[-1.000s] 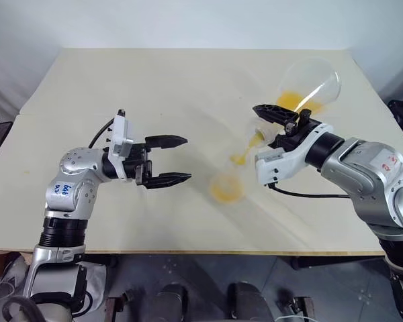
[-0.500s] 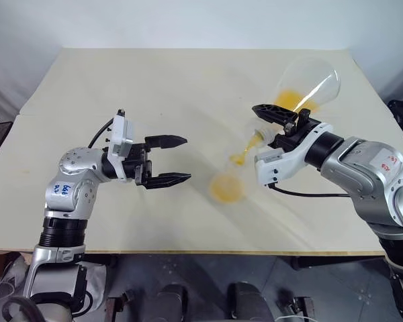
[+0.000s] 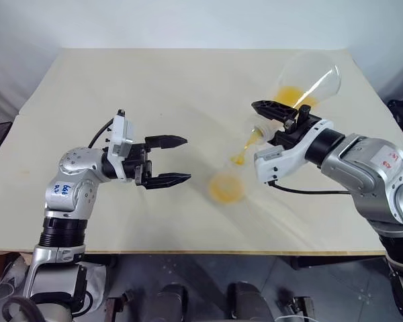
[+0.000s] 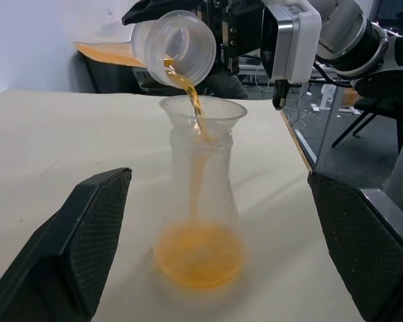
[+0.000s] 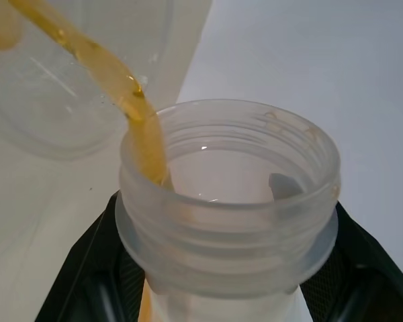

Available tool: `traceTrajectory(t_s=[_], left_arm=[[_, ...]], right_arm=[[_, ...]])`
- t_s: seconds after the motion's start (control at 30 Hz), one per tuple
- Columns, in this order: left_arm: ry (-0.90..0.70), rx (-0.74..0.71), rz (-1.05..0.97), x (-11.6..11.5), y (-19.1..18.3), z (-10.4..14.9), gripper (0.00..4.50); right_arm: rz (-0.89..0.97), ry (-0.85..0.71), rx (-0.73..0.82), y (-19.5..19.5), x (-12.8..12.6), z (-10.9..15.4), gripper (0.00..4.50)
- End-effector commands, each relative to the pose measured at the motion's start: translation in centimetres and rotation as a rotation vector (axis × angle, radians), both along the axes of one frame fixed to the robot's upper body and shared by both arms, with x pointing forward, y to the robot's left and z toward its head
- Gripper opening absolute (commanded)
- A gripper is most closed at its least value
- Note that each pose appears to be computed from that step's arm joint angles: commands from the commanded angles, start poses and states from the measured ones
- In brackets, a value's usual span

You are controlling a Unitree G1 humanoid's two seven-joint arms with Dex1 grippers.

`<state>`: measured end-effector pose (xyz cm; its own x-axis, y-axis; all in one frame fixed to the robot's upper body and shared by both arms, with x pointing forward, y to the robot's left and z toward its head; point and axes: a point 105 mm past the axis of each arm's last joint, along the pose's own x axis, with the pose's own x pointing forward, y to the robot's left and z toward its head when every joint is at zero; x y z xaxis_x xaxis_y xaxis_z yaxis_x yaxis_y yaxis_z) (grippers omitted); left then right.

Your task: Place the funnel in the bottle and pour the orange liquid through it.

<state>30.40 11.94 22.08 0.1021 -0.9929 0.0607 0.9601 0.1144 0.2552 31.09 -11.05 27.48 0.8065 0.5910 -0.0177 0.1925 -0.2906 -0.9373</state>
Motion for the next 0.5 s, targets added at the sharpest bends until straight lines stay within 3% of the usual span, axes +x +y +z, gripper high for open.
traceTrajectory(t_s=[0.03, 0.5], left_arm=[[-0.051, -0.016, -0.013, -0.50, 0.14, 1.11, 4.50], [-0.052, -0.015, -0.002, -0.50, 0.41, 1.14, 4.50]], right_arm=[[-0.002, -0.067, 0.012, -0.17, -0.38, 1.62, 2.47], [0.005, -0.063, 0.009, -0.09, -0.40, 1.48, 2.47]])
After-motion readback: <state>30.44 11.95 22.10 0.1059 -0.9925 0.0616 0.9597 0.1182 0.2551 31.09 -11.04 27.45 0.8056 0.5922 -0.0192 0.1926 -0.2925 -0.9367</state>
